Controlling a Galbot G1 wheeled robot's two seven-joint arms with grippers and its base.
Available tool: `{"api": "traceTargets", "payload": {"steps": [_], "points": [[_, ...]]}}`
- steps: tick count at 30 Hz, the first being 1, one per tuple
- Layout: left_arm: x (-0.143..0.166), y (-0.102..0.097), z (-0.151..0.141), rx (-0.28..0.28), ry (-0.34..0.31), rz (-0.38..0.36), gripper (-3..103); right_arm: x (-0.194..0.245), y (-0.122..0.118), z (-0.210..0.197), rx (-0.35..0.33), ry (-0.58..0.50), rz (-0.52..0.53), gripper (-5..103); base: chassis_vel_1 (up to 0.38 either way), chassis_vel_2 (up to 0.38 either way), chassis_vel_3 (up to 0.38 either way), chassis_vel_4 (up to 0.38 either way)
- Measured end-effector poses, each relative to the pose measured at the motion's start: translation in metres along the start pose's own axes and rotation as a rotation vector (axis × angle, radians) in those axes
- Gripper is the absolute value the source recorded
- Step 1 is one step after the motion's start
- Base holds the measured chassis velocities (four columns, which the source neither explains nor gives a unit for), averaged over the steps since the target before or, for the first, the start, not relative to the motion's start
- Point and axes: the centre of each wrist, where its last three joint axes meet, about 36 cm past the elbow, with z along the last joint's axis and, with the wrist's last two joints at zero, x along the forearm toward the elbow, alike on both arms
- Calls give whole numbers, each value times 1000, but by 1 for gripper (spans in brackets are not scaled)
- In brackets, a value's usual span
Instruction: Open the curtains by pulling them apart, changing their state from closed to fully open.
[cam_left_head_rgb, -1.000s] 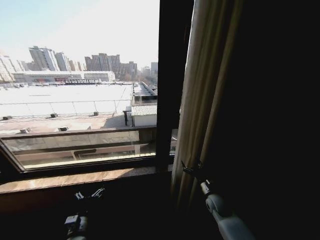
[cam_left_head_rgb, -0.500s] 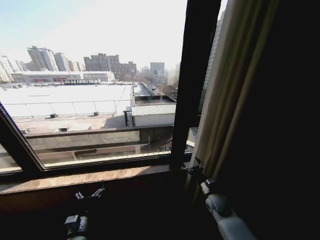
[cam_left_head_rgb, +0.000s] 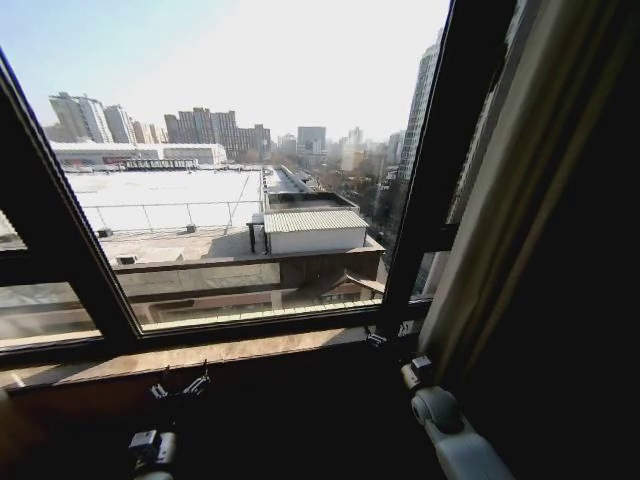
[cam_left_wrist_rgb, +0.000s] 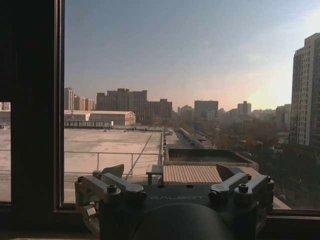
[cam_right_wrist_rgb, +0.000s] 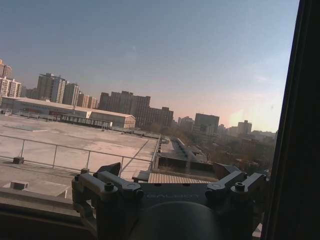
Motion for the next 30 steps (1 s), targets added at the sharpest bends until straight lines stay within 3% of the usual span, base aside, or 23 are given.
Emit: {"api": "traceTargets", "payload": {"steps": [30], "points": [[0,0,0,0,0,0,100,0,0,0,0,0,0,100,388,324,-381,-322]]}}
